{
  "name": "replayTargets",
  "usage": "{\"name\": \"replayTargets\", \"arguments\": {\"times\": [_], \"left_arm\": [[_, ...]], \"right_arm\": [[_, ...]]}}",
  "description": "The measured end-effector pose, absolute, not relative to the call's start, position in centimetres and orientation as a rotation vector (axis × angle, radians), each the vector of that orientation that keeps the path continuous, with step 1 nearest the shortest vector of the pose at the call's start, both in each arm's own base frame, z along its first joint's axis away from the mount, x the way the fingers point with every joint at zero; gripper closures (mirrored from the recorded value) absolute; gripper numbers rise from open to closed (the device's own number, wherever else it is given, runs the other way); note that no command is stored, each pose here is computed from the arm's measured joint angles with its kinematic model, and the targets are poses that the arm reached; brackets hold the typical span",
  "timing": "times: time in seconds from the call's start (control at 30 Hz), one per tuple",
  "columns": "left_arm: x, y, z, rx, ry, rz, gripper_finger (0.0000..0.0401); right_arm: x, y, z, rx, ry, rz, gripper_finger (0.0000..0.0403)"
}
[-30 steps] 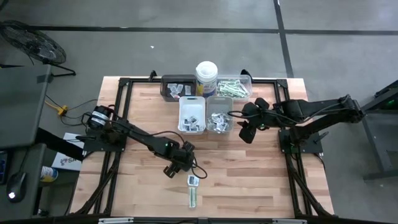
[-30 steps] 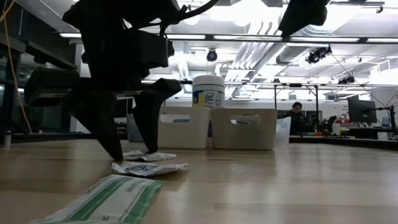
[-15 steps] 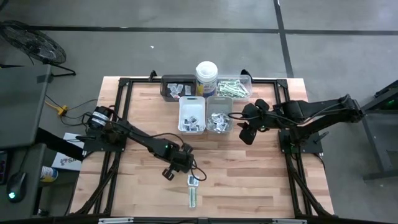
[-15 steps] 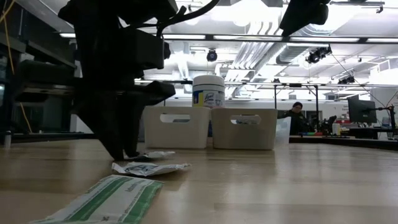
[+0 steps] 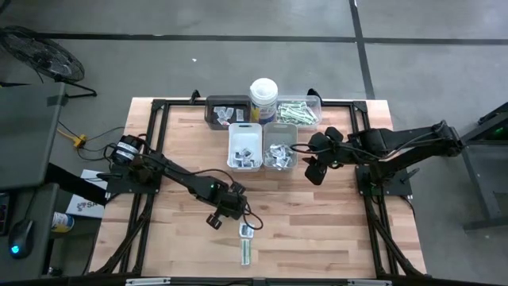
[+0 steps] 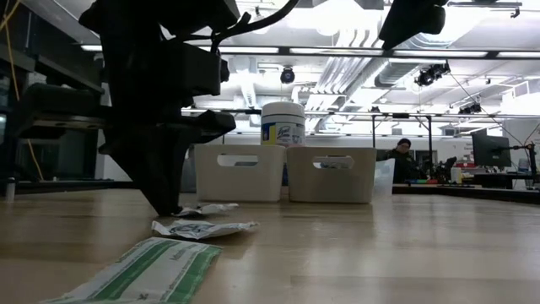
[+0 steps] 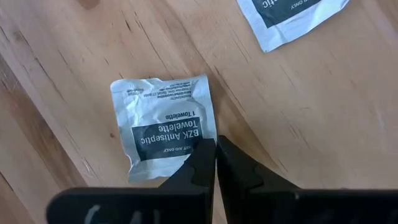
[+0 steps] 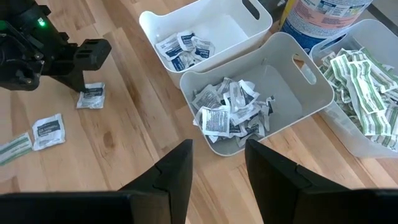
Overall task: Pick & Place First Aid Supplies
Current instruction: Put the wipe into the gray bin
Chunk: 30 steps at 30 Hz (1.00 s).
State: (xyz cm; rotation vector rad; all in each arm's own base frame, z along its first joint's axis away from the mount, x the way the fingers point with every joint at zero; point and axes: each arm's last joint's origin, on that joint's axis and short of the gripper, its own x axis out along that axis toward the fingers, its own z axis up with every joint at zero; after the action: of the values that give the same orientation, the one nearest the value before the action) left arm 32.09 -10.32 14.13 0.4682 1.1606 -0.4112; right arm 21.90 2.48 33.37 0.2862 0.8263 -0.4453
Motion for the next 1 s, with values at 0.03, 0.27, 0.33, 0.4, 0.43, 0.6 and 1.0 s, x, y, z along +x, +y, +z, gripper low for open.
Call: {"name": "replayTargets", "arguments": {"times": [0.03, 0.27, 0.33, 0.4, 0.43, 0.6, 1.0], "left_arm": [[32.1, -10.3, 14.2, 0.468, 1.16, -0.413, 0.0392], [32.8, -10.3, 16.7, 0.552, 1.125, -0.405, 0.0369], [33.2, -10.4, 17.7, 0.589, 1.098, -0.399, 0.035], [33.6, -10.5, 18.2, 0.626, 1.086, -0.394, 0.0324], [33.6, -10.5, 18.4, 0.643, 1.094, -0.393, 0.031], [33.9, -10.5, 18.5, 0.703, 1.07, -0.405, 0.0244], [36.0, -9.0, 16.5, 0.677, 1.034, -0.377, 0.0195]], "right_arm": [[21.9, 2.5, 33.4, 0.286, 0.827, -0.445, 0.0263], [22.0, 2.5, 33.4, 0.299, 0.822, -0.445, 0.0263], [22.0, 2.5, 33.4, 0.299, 0.818, -0.443, 0.0263], [22.0, 2.5, 33.4, 0.301, 0.815, -0.443, 0.0263], [22.0, 2.5, 33.4, 0.301, 0.812, -0.443, 0.0263], [22.0, 2.5, 33.4, 0.301, 0.813, -0.442, 0.0263], [22.1, 2.5, 33.4, 0.303, 0.809, -0.442, 0.0263]]}}
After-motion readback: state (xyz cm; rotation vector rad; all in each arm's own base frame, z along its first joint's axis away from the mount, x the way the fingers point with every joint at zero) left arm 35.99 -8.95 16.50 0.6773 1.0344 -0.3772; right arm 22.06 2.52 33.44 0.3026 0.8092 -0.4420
